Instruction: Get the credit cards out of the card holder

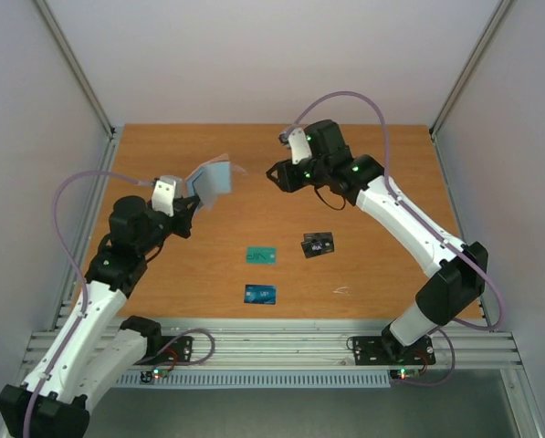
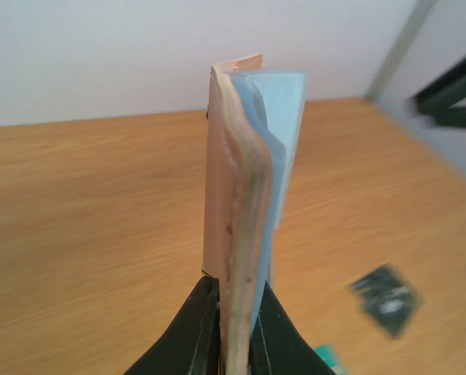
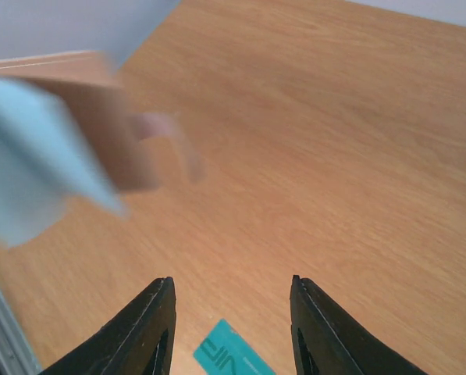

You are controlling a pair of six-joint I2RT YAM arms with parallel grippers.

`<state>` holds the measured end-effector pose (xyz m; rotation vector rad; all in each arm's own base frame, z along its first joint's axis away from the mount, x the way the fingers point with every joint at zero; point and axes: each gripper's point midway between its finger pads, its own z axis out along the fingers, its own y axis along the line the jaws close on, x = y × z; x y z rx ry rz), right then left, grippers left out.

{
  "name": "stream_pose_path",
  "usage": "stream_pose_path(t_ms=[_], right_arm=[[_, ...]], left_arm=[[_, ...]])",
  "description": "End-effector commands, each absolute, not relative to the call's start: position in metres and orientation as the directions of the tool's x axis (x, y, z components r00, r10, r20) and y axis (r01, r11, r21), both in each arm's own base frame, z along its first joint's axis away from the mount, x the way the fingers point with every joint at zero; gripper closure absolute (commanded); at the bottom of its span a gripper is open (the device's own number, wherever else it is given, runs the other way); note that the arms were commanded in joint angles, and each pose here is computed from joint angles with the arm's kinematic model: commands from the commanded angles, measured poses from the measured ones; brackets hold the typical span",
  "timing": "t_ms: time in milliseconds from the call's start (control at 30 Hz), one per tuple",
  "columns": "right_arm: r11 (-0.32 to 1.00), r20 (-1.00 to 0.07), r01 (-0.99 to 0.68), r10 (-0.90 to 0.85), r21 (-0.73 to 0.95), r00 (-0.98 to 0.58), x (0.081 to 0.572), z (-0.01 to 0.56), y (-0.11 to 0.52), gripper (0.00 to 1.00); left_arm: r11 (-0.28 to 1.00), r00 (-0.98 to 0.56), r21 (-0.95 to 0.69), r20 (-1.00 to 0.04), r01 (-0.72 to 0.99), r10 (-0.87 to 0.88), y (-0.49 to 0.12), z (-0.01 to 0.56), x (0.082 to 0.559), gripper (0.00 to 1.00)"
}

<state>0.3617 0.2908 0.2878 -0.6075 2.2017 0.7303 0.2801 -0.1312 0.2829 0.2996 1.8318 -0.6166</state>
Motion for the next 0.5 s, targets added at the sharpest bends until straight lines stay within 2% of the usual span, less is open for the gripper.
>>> stream_pose_path(t_ms=[0,67,133,200,300,367,433,467], right_arm=[[0.545,-0.853,-0.822,-0.342,0.162,-0.395,0.309,0.329,0.338,0.58],[0.342,-0.88,-0.917,-0.346,0.204,-0.324,0.273,0.341,0.374,0.57],[0.179,-0.899,-0.942,-0.29,0.285,-0.328,0.252,0.354,0.396,0.57],[0.129,-0.899,-0.926,-0.226,0.354,-0.375,0.252,0.363,0.407,0.57],[0.089,-0.893,-0.911,-0.179,0.402,-0.412,0.255,0.369,0.417,0.57],[0.078,-0.886,-0.903,-0.172,0.423,-0.43,0.256,0.369,0.42,0.57],[0.079,-0.88,-0.895,-0.163,0.439,-0.446,0.258,0.369,0.42,0.57],[0.082,-0.878,-0.892,-0.158,0.444,-0.452,0.259,0.369,0.419,0.57]], left_arm=[[0.925,-0.295,0.181,-0.912,0.333,0.285,-0.087,0.254,0.3,1.0],[0.892,-0.284,0.316,-0.867,0.323,0.41,-0.081,0.244,0.303,1.0],[0.829,-0.249,0.448,-0.807,0.334,0.536,-0.08,0.236,0.305,1.0],[0.749,-0.22,0.572,-0.726,0.333,0.652,-0.077,0.225,0.307,1.0],[0.549,-0.179,0.773,-0.52,0.318,0.835,-0.065,0.208,0.311,1.0],[0.46,-0.164,0.836,-0.43,0.298,0.888,-0.059,0.207,0.313,1.0],[0.466,-0.168,0.837,-0.435,0.287,0.885,-0.058,0.214,0.312,1.0],[0.523,-0.184,0.797,-0.49,0.301,0.852,-0.06,0.216,0.31,1.0]])
